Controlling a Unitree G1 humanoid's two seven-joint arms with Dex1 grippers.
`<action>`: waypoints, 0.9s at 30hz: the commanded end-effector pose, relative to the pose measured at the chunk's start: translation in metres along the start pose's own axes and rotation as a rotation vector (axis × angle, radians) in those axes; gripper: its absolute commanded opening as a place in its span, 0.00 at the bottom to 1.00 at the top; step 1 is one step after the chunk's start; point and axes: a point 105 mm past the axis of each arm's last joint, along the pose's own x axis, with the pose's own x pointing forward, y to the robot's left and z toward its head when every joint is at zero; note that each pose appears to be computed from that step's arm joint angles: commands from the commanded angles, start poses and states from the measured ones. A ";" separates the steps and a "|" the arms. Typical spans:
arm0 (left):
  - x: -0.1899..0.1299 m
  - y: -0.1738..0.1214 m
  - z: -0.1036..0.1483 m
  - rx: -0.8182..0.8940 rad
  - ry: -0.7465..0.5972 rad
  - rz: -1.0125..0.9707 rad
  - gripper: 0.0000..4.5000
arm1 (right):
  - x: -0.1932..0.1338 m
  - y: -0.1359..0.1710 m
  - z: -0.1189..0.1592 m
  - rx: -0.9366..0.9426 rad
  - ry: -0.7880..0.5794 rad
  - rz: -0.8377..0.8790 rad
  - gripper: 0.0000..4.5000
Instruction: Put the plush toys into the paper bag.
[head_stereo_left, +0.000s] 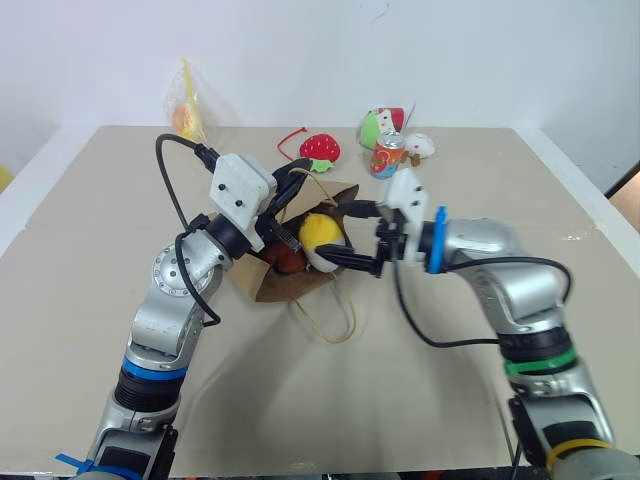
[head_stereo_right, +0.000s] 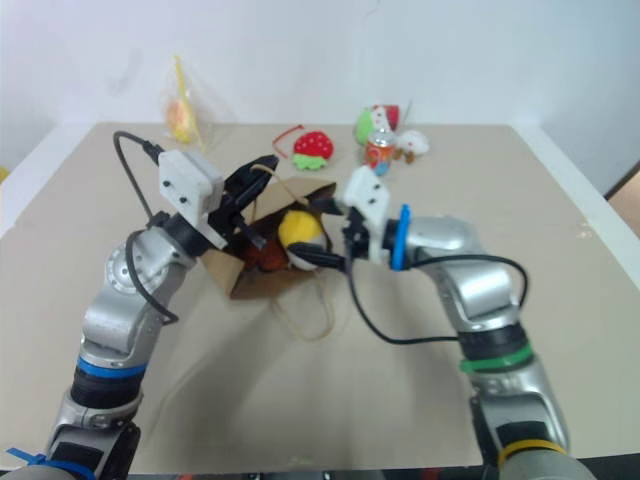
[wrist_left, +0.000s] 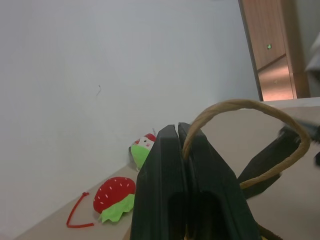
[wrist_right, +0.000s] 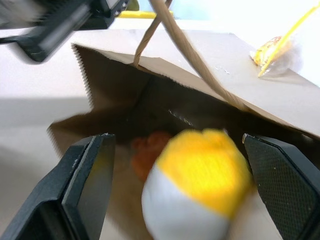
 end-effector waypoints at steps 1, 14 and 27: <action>0.000 0.003 0.013 0.025 -0.046 0.007 0.00 | -0.016 0.033 0.000 -0.148 0.056 0.171 0.98; 0.003 0.003 0.014 0.028 -0.049 0.004 0.00 | -0.014 0.073 -0.037 -0.281 0.120 0.362 0.98; 0.004 0.004 0.016 0.031 -0.053 0.010 0.00 | 0.011 0.077 -0.072 -0.372 0.136 0.364 0.98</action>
